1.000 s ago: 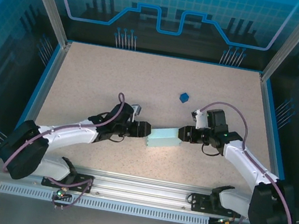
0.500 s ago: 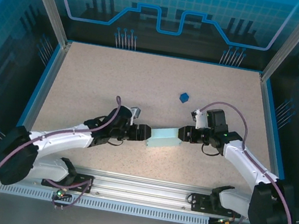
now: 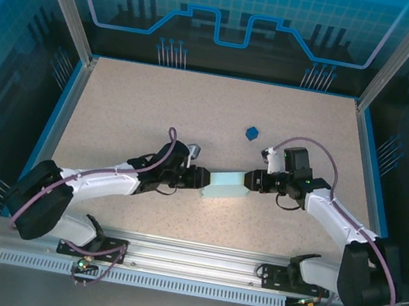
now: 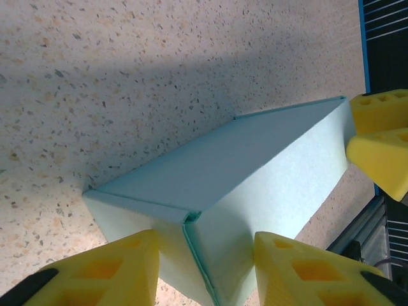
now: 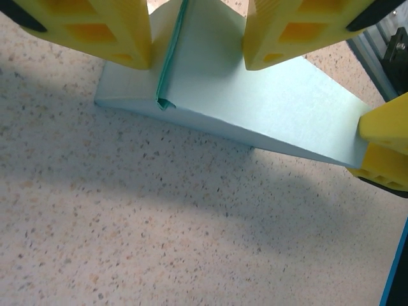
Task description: Fold the paper box
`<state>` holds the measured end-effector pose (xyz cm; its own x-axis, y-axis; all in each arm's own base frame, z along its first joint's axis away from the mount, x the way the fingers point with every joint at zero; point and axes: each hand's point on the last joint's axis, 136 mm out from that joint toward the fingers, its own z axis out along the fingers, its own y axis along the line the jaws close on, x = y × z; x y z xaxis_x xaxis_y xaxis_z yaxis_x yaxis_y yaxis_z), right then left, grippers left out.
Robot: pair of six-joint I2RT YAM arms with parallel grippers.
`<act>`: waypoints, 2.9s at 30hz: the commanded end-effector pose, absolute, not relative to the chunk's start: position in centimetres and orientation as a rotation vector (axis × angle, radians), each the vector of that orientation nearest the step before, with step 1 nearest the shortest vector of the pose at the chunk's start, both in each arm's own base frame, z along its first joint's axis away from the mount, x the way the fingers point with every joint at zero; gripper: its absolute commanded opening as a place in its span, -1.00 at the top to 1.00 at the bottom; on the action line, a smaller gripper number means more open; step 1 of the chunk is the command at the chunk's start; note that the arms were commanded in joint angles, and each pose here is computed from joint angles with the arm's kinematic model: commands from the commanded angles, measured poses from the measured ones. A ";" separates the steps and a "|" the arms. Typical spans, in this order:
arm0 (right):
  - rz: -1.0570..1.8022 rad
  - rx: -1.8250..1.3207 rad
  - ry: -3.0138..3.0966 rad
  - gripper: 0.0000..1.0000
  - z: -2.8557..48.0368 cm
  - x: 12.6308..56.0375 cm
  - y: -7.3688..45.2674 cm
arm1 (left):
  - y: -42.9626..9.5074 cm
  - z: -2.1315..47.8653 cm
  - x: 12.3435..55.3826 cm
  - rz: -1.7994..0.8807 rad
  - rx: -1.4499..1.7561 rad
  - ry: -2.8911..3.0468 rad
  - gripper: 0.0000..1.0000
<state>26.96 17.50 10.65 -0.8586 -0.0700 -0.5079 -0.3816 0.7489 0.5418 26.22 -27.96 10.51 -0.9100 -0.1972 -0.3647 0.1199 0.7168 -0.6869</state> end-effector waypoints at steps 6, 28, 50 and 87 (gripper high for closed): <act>1.023 -0.492 2.240 0.26 16.3 30.0 20.6 | -29.7 17.0 32.0 -1.059 0.106 2.303 0.22; 0.736 -0.661 2.201 0.23 13.5 38.3 22.3 | -28.2 12.2 40.0 -0.847 0.180 2.278 0.21; 0.773 -0.546 2.538 0.15 6.3 33.7 25.0 | -22.7 7.1 33.9 -0.626 -0.005 2.411 0.10; -0.265 0.001 2.044 -1.00 15.7 34.7 2.4 | 1.5 19.5 34.4 0.111 -0.301 1.822 -0.98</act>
